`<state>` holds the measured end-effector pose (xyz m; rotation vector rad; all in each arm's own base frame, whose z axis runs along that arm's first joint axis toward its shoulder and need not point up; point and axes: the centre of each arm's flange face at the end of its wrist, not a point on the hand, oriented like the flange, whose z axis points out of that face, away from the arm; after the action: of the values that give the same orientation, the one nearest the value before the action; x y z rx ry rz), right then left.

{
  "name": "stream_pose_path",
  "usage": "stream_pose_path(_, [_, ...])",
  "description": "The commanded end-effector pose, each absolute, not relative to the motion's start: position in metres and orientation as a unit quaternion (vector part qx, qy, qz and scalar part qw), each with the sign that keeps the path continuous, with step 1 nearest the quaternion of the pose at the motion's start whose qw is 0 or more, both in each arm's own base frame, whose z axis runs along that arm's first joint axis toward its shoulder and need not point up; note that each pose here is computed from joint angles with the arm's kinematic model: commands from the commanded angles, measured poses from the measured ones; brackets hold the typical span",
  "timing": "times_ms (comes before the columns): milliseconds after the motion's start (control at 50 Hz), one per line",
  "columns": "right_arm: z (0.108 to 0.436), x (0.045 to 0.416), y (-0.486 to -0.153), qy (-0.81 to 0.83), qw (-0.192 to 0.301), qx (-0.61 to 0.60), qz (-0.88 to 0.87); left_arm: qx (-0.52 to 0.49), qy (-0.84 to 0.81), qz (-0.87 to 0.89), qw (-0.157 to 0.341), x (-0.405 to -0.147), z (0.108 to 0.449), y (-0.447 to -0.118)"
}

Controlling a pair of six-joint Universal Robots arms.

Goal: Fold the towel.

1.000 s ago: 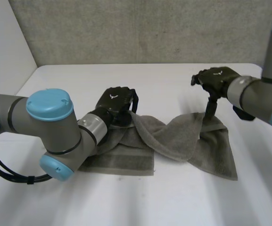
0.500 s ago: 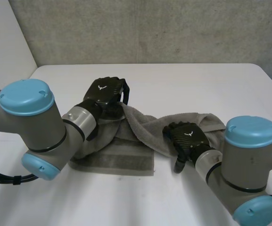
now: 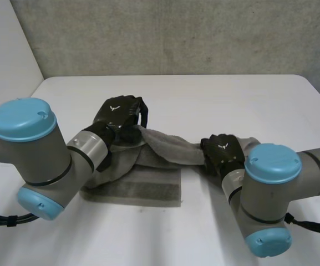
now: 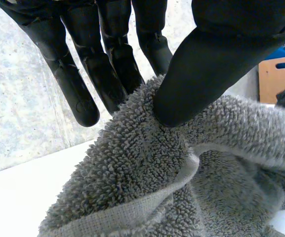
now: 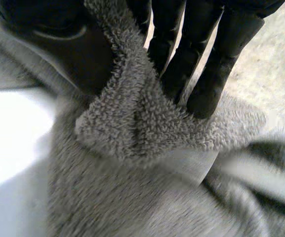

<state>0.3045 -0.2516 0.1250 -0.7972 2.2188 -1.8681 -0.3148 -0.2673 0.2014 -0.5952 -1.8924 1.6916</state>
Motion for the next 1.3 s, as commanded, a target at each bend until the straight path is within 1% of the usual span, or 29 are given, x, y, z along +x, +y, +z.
stream_pose_path(20, [0.186, 0.303, -0.250, 0.689, 0.074, -0.253, -0.676, -0.215, -0.699, 0.631, 0.261, -0.310, 0.207, -0.268])
stream_pose_path(60, [0.218, 0.294, -0.252, 0.665, 0.062, -0.253, -0.700, -0.213, -0.696, 0.635, 0.259, -0.306, 0.213, -0.267])
stream_pose_path(80, [0.218, 0.294, -0.252, 0.665, 0.062, -0.253, -0.700, -0.213, -0.695, 0.635, 0.259, -0.306, 0.213, -0.267])
stream_pose_path(120, [0.249, 0.281, -0.253, 0.649, 0.037, -0.274, -0.708, -0.214, -0.693, 0.638, 0.259, -0.303, 0.221, -0.262])
stream_pose_path(220, [0.282, 0.273, -0.236, 0.659, 0.012, -0.359, -0.661, -0.217, -0.696, 0.634, 0.261, -0.299, 0.229, -0.250])
stream_pose_path(300, [0.296, 0.268, -0.227, 0.683, 0.006, -0.400, -0.611, -0.220, -0.699, 0.629, 0.259, -0.294, 0.235, -0.240])
stream_pose_path(340, [0.306, 0.252, -0.226, 0.717, -0.006, -0.412, -0.562, -0.221, -0.709, 0.619, 0.257, -0.289, 0.233, -0.232])
stream_pose_path(460, [0.302, 0.246, -0.234, 0.734, -0.011, -0.442, -0.516, -0.226, -0.733, 0.590, 0.251, -0.286, 0.210, -0.226])
stream_pose_path(560, [0.277, 0.259, -0.249, 0.716, -0.009, -0.498, -0.490, -0.231, -0.749, 0.569, 0.249, -0.292, 0.188, -0.236])
stream_pose_path(680, [0.265, 0.283, -0.273, 0.702, -0.001, -0.499, -0.509, -0.232, -0.734, 0.586, 0.254, -0.304, 0.191, -0.256])
stream_pose_path(720, [0.273, 0.302, -0.296, 0.675, -0.001, -0.472, -0.567, -0.228, -0.703, 0.623, 0.258, -0.313, 0.210, -0.276])
stream_pose_path(740, [0.273, 0.302, -0.296, 0.675, -0.001, -0.471, -0.568, -0.228, -0.703, 0.623, 0.258, -0.313, 0.210, -0.276])
stream_pose_path(780, [0.299, 0.313, -0.323, 0.630, -0.027, -0.424, -0.650, -0.222, -0.656, 0.671, 0.264, -0.322, 0.240, -0.295])
stream_pose_path(800, [0.299, 0.313, -0.324, 0.630, -0.027, -0.424, -0.651, -0.222, -0.656, 0.671, 0.264, -0.322, 0.240, -0.295])
stream_pose_path(840, [0.341, 0.319, -0.343, 0.564, -0.050, -0.364, -0.740, -0.208, -0.597, 0.731, 0.258, -0.326, 0.281, -0.314])
stream_pose_path(860, [0.341, 0.319, -0.343, 0.563, -0.050, -0.364, -0.740, -0.207, -0.597, 0.731, 0.257, -0.326, 0.281, -0.314])
stream_pose_path(880, [0.364, 0.320, -0.348, 0.523, -0.057, -0.336, -0.782, -0.194, -0.565, 0.764, 0.245, -0.323, 0.303, -0.323])
stream_pose_path(900, [0.364, 0.320, -0.348, 0.522, -0.057, -0.335, -0.782, -0.194, -0.565, 0.764, 0.245, -0.323, 0.303, -0.323])
stream_pose_path(940, [0.402, 0.319, -0.349, 0.451, -0.066, -0.287, -0.843, -0.151, -0.505, 0.825, 0.205, -0.305, 0.343, -0.341])
stream_pose_path(960, [0.402, 0.319, -0.349, 0.450, -0.066, -0.287, -0.843, -0.151, -0.505, 0.825, 0.205, -0.305, 0.343, -0.341])
stream_pose_path(1000, [0.425, 0.315, -0.341, 0.423, -0.064, -0.266, -0.864, -0.118, -0.445, 0.868, 0.186, -0.292, 0.383, -0.341])
stream_pose_path(1040, [0.423, 0.314, -0.338, 0.431, -0.059, -0.271, -0.858, -0.112, -0.428, 0.877, 0.186, -0.289, 0.393, -0.339])
stream_pose_path(1100, [0.409, 0.313, -0.333, 0.470, -0.055, -0.299, -0.828, -0.115, -0.435, 0.874, 0.184, -0.288, 0.390, -0.337])
stream_pose_path(1140, [0.399, 0.312, -0.330, 0.494, -0.051, -0.315, -0.809, -0.128, -0.472, 0.853, 0.182, -0.288, 0.364, -0.336])
stream_pose_path(1180, [0.374, 0.311, -0.322, 0.543, -0.037, -0.358, -0.758, -0.137, -0.489, 0.842, 0.183, -0.288, 0.350, -0.334])
stream_pose_path(1200, [0.374, 0.311, -0.322, 0.543, -0.037, -0.359, -0.758, -0.137, -0.489, 0.841, 0.183, -0.288, 0.350, -0.334])
stream_pose_path(1240, [0.344, 0.309, -0.312, 0.597, -0.017, -0.399, -0.696, -0.161, -0.529, 0.811, 0.189, -0.288, 0.318, -0.324])
stream_pose_path(1260, [0.344, 0.309, -0.312, 0.597, -0.017, -0.399, -0.696, -0.161, -0.530, 0.811, 0.189, -0.288, 0.318, -0.324])
stream_pose_path(1300, [0.311, 0.305, -0.300, 0.647, 0.002, -0.432, -0.628, -0.196, -0.576, 0.770, 0.194, -0.287, 0.279, -0.307])
